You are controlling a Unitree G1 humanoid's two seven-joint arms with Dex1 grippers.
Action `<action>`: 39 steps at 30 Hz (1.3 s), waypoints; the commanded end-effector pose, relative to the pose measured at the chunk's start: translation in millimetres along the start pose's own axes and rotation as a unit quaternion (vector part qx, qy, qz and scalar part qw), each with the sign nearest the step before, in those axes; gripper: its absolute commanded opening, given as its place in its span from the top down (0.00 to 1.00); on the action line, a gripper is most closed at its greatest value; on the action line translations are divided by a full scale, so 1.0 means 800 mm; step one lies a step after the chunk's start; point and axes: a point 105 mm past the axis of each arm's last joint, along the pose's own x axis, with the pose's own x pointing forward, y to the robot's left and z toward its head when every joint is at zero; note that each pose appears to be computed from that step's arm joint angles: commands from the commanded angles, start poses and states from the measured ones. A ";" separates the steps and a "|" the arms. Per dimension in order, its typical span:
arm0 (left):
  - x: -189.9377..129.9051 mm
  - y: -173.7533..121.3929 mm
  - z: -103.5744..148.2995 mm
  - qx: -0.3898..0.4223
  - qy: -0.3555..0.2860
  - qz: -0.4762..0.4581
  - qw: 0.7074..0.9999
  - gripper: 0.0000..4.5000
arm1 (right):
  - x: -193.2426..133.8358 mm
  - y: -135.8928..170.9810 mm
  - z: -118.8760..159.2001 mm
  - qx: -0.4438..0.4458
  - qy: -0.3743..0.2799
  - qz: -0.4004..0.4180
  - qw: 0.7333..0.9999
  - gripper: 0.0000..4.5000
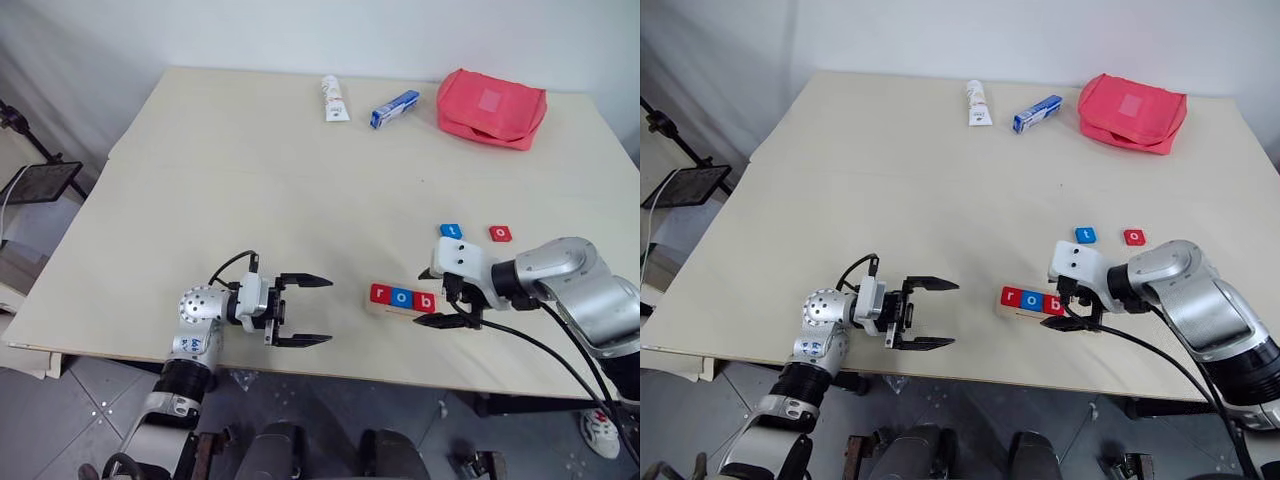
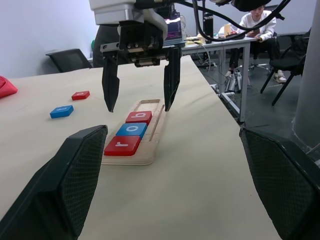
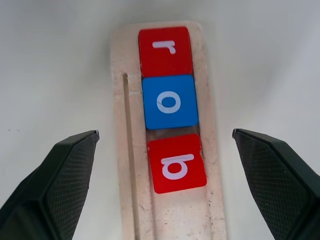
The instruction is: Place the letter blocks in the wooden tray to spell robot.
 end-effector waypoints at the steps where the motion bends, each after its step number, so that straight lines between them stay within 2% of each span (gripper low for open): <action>1: 0.003 0.003 0.004 0.009 -0.004 -0.002 1.000 0.00 | -0.024 -0.008 0.000 0.012 -0.017 -0.048 0.999 0.00; 3: 0.002 0.004 0.004 0.009 -0.004 0.000 1.000 0.00 | -0.031 -0.007 -0.004 0.020 -0.029 -0.060 0.998 0.00; 10: 0.000 0.006 0.002 0.006 -0.003 0.002 1.000 0.00 | -0.040 -0.004 -0.032 0.044 -0.012 -0.077 0.996 0.52; 16: -0.003 0.006 0.003 0.008 0.000 0.002 1.000 0.00 | -0.017 -0.004 -0.039 0.051 -0.016 -0.066 0.996 0.99; 24: -0.008 0.003 0.005 0.009 0.004 0.008 1.000 0.00 | 0.000 -0.005 -0.044 0.059 -0.021 -0.061 0.996 1.00; 30: -0.011 0.001 0.005 0.009 0.009 0.013 1.000 0.00 | 0.006 -0.005 -0.034 0.059 -0.041 -0.057 0.996 1.00; 37: -0.010 0.004 0.004 0.008 0.010 0.011 1.000 0.00 | -0.023 -0.011 -0.026 0.050 -0.054 -0.086 0.994 1.00; 39: -0.010 0.006 0.004 0.007 0.010 0.009 1.000 0.00 | -0.040 -0.009 -0.027 0.056 -0.060 -0.094 0.992 0.92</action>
